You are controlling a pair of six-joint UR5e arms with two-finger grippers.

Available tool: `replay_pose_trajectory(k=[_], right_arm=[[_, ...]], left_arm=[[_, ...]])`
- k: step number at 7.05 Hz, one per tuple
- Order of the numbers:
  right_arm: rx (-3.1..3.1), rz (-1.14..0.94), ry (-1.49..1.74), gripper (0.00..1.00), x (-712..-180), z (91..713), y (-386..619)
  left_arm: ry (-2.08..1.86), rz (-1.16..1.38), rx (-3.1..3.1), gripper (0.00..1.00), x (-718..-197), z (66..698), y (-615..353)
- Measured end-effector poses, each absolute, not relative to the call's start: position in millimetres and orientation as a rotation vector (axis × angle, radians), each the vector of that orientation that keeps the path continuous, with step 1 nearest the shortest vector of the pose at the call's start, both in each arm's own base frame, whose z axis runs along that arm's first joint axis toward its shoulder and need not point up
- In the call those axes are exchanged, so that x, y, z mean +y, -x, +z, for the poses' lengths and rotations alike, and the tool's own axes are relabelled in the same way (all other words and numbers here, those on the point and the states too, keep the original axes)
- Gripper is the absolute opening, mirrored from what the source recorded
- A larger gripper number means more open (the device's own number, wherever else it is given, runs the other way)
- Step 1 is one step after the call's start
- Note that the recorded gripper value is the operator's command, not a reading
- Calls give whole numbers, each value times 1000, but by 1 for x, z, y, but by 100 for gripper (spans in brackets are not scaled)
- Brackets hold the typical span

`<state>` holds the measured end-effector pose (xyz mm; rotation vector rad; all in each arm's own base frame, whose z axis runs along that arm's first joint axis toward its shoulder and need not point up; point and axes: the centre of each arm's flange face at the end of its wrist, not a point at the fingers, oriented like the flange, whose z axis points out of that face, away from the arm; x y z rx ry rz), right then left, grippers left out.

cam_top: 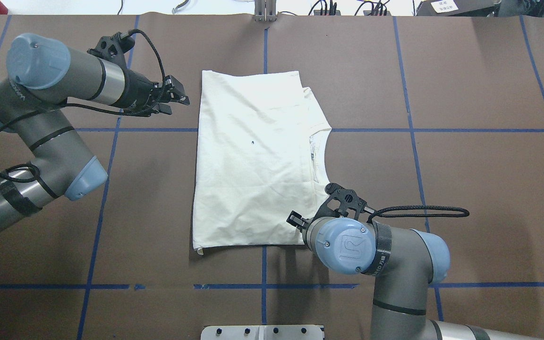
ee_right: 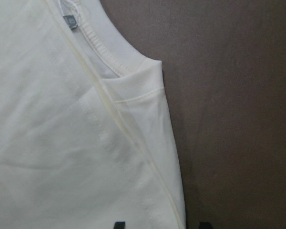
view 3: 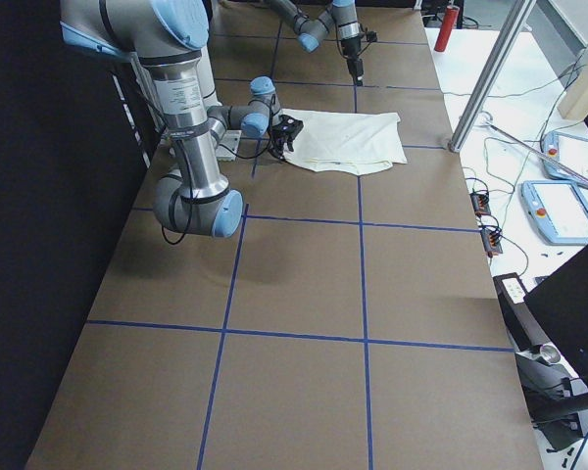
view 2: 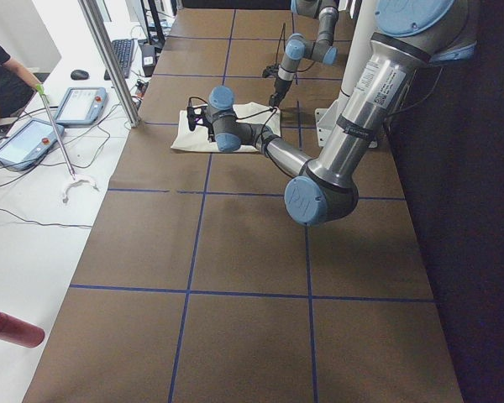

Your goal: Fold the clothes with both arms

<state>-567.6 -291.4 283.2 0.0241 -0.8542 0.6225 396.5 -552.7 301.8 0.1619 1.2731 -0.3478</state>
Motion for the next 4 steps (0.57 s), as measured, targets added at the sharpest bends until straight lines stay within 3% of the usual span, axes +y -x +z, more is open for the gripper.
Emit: replay_pose_trajectory(k=[1,2,4], right_arm=[[-845,623,-26,25,-292,287,570],[-839,624,-27,0,-293,289,572],[-837,622,-27,0,-294,290,572]], left_arm=[[-162,-348,1273,59,-553,302,-397],[-162,-348,1273,59,-553,302,-396],[-162,-348,1273,59,-553,302,-396]])
